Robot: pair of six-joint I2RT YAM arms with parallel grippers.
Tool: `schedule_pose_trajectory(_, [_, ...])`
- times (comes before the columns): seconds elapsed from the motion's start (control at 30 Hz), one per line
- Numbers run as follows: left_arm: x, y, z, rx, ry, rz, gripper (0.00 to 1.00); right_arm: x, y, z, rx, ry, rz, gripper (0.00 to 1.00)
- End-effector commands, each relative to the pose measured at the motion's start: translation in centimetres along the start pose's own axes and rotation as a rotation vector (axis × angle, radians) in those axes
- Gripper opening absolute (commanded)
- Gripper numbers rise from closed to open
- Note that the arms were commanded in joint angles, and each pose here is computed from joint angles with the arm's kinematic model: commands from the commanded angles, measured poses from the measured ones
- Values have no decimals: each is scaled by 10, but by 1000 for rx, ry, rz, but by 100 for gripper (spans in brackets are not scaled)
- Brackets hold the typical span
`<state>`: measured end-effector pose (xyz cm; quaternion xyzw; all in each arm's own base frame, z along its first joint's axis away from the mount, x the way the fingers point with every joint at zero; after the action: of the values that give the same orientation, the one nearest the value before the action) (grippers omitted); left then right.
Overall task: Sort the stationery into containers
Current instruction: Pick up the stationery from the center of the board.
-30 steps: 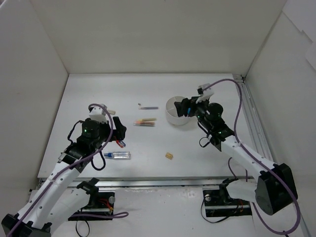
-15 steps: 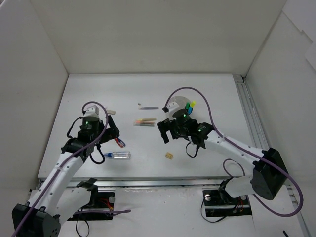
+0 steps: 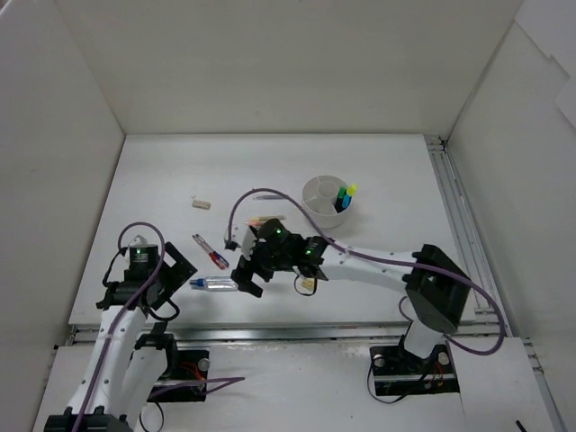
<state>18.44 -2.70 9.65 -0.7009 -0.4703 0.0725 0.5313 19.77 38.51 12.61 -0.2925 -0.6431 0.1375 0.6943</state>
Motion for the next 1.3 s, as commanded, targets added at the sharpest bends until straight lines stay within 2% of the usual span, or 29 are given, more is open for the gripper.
schedule_pose_trajectory(0.0, [11,-17,1,-6,-89,-71,99,51,26,15,86,-166,-122,98])
schedule_pose_trajectory(0.1, [13,-27,5,-5,-102,-109,99,34,60,10,47,-191,-50,98])
schedule_pose_trajectory(0.17, [12,-27,6,-5,-115,-113,99,32,72,7,32,-191,-51,97])
schedule_pose_trajectory(0.33, [18,-31,2,-22,-118,-132,99,18,101,-3,-7,-171,-14,90])
schedule_pose_trajectory(0.4, [20,-34,0,-30,-113,-139,99,15,108,-4,-8,-147,-12,79])
schedule_pose_trajectory(0.43, [20,-34,0,-29,-112,-138,99,9,109,0,-1,-137,-7,68])
schedule_pose_trajectory(0.47, [20,-35,0,-31,-109,-144,99,9,109,2,-4,-135,-17,61])
schedule_pose_trajectory(0.5, [20,-35,0,-32,-106,-146,99,7,108,4,-5,-132,-16,47])
schedule_pose_trajectory(0.6, [21,-35,-2,-51,-98,-149,100,1,97,11,-21,-120,-13,27])
schedule_pose_trajectory(0.77, [22,-33,-19,-149,-40,-136,99,3,73,25,8,-123,-70,9])
schedule_pose_trajectory(0.9, [16,-34,-45,-301,70,-65,99,13,61,30,20,-115,-122,5])
schedule_pose_trajectory(0.97, [12,-34,-57,-371,99,-34,99,26,51,28,-18,-92,-192,3])
schedule_pose_trajectory(1.17, [5,-31,-71,-455,114,-14,99,47,35,13,-127,-30,-288,0])
schedule_pose_trajectory(1.27, [8,-35,-75,-477,128,-28,99,50,19,-12,-255,45,-331,0])
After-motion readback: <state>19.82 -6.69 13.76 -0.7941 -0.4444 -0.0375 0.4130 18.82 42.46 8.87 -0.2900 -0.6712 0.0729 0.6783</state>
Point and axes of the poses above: each gripper's point midway between its finger pads, its own y axis out along the fingers, its own z axis along the line the jaws close on, x = y × z, the point moved 2 cm from there along -y, back along the fingers, and after that the axes turned 3 degrees about -y, right-handed, at the moved point
